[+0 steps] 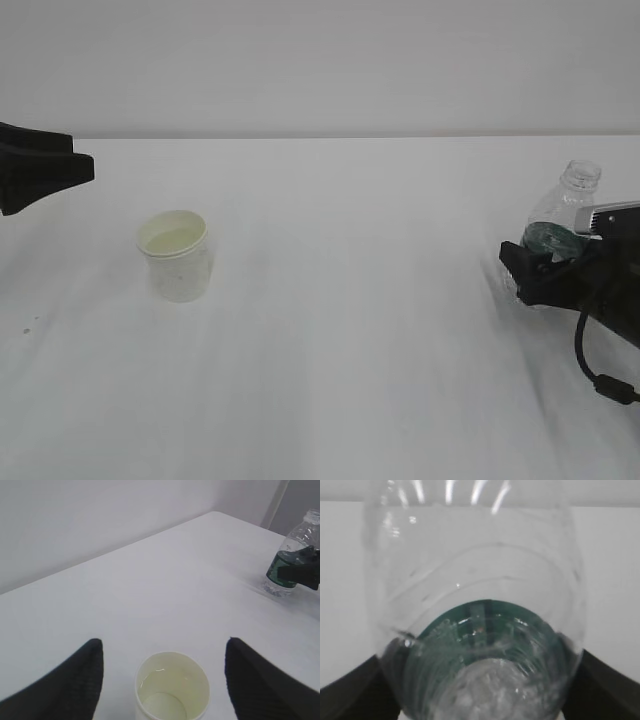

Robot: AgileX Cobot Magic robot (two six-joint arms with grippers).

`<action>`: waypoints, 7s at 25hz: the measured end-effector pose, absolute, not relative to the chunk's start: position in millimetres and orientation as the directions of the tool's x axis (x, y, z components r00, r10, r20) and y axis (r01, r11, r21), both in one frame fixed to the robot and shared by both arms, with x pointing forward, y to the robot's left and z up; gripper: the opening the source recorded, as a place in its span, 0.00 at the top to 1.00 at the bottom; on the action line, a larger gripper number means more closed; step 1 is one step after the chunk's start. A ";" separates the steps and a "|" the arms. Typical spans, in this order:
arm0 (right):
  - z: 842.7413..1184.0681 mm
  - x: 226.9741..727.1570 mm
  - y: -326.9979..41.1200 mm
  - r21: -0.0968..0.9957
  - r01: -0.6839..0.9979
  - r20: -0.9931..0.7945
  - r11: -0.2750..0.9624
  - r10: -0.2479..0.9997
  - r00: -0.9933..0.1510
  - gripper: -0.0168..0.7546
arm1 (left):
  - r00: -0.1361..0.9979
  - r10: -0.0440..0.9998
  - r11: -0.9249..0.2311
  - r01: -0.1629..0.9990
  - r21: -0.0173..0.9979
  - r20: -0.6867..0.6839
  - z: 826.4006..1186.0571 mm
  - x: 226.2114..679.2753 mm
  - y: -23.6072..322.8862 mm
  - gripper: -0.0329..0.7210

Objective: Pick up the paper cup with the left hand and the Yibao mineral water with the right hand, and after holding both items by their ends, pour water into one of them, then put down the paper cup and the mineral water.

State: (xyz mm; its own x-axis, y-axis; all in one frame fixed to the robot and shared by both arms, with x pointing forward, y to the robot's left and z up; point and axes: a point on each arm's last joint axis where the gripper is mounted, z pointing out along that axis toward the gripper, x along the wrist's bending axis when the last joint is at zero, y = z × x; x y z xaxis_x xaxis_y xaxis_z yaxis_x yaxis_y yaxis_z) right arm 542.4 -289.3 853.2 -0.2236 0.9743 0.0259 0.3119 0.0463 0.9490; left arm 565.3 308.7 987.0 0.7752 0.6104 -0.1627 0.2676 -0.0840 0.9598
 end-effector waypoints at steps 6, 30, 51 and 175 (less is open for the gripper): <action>853.5 542.6 -289.3 0.950 0.308 0.026 0.045 0.974 -0.224 0.13 | 0.775 0.610 -0.084 0.268 0.960 -0.163 987.0 565.3 308.7 0.24; 866.7 528.5 -291.1 0.954 0.298 0.028 0.032 0.981 -0.194 0.13 | 0.775 0.610 -0.084 0.268 0.960 -0.163 987.0 565.3 308.7 0.24; 900.6 488.7 -290.2 0.969 0.246 0.020 0.026 0.983 -0.181 0.14 | 0.779 0.622 -0.087 0.177 0.980 -0.085 1028.3 551.7 304.8 0.24; 1133.7 518.0 -307.7 0.996 0.016 -0.083 0.083 0.997 -0.003 0.21 | 0.625 0.778 -0.017 0.115 0.993 -0.059 1147.4 465.1 288.5 0.27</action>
State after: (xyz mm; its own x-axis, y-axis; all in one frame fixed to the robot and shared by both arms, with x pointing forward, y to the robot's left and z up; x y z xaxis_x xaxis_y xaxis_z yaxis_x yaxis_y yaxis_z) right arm 518.0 -307.7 1133.7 -0.0029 0.9965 -0.0831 0.0163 0.0831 0.9964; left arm 465.1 288.5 1147.4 0.6255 0.7780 -0.0593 0.1147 -0.0165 0.9933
